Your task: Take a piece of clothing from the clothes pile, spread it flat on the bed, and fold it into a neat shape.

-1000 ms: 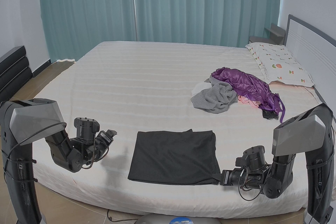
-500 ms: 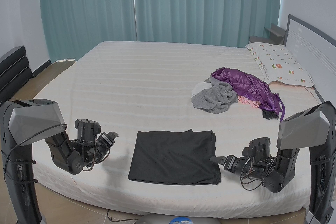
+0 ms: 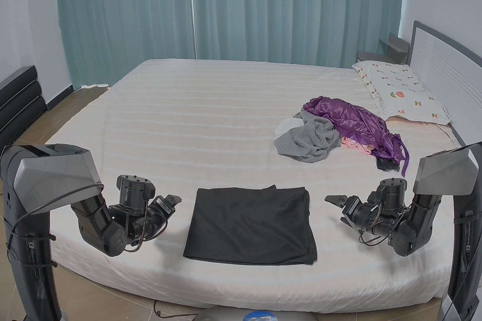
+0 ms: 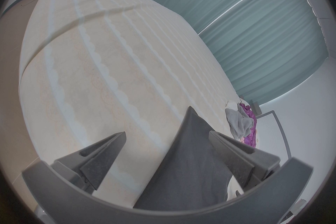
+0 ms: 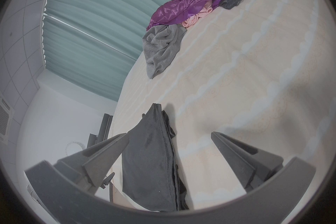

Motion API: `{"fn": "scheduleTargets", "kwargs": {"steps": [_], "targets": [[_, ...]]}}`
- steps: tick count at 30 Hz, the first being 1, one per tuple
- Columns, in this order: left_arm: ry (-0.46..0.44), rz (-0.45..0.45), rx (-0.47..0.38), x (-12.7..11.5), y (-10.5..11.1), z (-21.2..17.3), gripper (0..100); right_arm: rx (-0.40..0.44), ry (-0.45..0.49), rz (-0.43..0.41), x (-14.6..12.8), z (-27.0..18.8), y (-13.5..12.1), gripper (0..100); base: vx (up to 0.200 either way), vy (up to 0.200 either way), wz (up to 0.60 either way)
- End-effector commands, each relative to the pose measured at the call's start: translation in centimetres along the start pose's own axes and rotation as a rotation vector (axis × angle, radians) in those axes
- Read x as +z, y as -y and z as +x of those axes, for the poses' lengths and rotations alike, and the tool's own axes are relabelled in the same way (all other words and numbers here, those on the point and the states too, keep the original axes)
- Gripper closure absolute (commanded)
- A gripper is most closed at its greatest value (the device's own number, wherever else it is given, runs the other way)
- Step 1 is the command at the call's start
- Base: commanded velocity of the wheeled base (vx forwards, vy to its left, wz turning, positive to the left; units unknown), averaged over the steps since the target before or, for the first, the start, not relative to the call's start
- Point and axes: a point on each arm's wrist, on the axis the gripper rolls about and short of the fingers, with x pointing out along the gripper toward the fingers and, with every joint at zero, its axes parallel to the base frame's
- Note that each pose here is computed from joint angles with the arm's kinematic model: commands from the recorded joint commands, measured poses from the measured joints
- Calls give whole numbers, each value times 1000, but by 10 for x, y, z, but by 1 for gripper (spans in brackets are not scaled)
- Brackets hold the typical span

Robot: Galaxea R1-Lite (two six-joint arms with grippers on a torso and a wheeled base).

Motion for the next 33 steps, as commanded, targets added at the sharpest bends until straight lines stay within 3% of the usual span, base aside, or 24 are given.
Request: {"fn": "scheduleTargets", "kwargs": {"steps": [1,8,14,28,32,33], "targets": [[-6,6,1,-3,0,1,0,-5,3,5,2,1,3,0,0,0,0],[-8,10,0,-4,1,1,0,-5,0,3,0,1,3,0,0,0,0],[-6,9,-4,-4,2,1,0,-5,-2,3,-1,1,3,0,-200,0,0],[21,13,-59,3,17,19,0,-1,2,3,0,1,2,0,0,0,0],[8,83,-54,-4,15,29,0,-1,0,3,-1,2,2,0,0,0,0],[8,160,-50,-6,13,38,0,-1,0,3,-1,2,2,0,0,0,0]]}}
